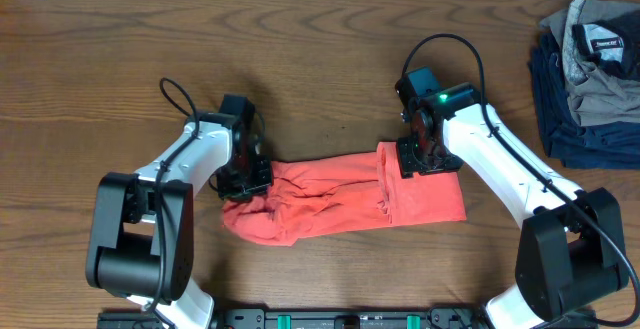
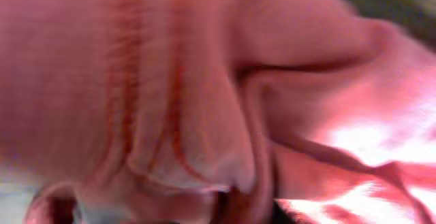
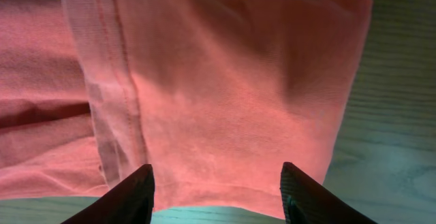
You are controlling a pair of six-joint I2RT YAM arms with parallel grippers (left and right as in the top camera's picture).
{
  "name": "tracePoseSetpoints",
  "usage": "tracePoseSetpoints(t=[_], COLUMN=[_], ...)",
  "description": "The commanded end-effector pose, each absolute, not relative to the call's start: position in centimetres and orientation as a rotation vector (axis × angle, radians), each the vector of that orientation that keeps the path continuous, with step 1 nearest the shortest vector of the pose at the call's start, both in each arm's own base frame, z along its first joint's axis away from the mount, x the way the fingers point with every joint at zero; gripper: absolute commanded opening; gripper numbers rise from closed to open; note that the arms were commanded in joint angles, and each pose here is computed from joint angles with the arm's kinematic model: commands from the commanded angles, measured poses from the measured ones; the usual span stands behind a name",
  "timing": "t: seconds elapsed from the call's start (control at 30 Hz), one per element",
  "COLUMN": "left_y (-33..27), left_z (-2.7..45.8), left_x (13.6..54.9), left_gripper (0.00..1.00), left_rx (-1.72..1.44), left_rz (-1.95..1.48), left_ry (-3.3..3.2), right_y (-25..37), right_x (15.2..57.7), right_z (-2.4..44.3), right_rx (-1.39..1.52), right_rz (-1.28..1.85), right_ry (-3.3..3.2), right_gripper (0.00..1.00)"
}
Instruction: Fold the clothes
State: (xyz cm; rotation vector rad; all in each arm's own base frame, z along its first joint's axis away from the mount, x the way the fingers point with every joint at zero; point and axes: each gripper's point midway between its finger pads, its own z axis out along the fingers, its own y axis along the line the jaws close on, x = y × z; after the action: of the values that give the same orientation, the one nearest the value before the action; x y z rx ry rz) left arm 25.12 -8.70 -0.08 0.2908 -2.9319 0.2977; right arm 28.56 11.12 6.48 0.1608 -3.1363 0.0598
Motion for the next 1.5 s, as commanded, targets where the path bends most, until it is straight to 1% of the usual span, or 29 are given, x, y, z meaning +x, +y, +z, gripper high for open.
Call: tracePoseSetpoints(t=[0.0,0.1,0.2,0.37,0.47,0.53,0.6,0.7,0.9,1.0,1.17,1.47], left_y=[-6.2,-3.8,-0.9,3.6,4.4,3.1,0.1,-3.8,-12.3,-15.6,-18.6,-23.2], left_z=[-1.2,0.1,2.6,7.8,10.5,12.0,13.3,13.9,13.9,13.6,12.5,11.5], left_x=[24.8,26.3,28.2,31.9,33.3,34.1,34.8,34.8,34.2,33.7,32.0,30.4], left_gripper=[0.06,0.06,0.06,0.06,0.06,0.06,0.06,0.06,0.06,0.06,0.07,0.07], left_rx=[0.285,0.362,0.53,0.768,0.826,0.817,0.756,0.667,0.381,0.266,0.108,-0.012], left_rz=[0.148,0.056,0.008,0.035,0.083,0.199,0.371,0.49,0.508,0.437,0.235,0.253], left_ry=[-2.914,-2.934,-2.934,-2.976,-3.007,-3.018,-3.02,-3.005,-3.057,-3.117,-3.176,-3.183], right_y=[10.1,8.7,6.6,3.0,1.2,0.5,-0.1,-0.3,-0.3,-0.3,-0.3,-0.2], right_x=[28.9,29.3,29.7,30.2,30.0,29.8,29.5,29.2,29.1,29.0,28.9,28.8], right_z=[7.0,7.2,8.0,10.1,11.1,11.4,11.4,11.4,11.4,11.4,11.4,11.3], right_rx=[0.103,0.049,-0.035,-0.17,-0.223,-0.241,-0.267,-0.273,-0.272,-0.264,-0.255,-0.239], right_rz=[0.096,0.137,0.183,0.177,0.175,0.171,0.175,0.178,0.179,0.179,0.181,0.168], right_ry=[-3.162,-3.172,-3.188,-3.241,-3.255,-3.255,-3.24,-3.224,-3.221,-3.219,-3.213,-3.211], right_gripper=[0.56,0.55,0.54,0.56,0.57,0.57,0.57,0.57,0.57,0.57,0.57,0.58])
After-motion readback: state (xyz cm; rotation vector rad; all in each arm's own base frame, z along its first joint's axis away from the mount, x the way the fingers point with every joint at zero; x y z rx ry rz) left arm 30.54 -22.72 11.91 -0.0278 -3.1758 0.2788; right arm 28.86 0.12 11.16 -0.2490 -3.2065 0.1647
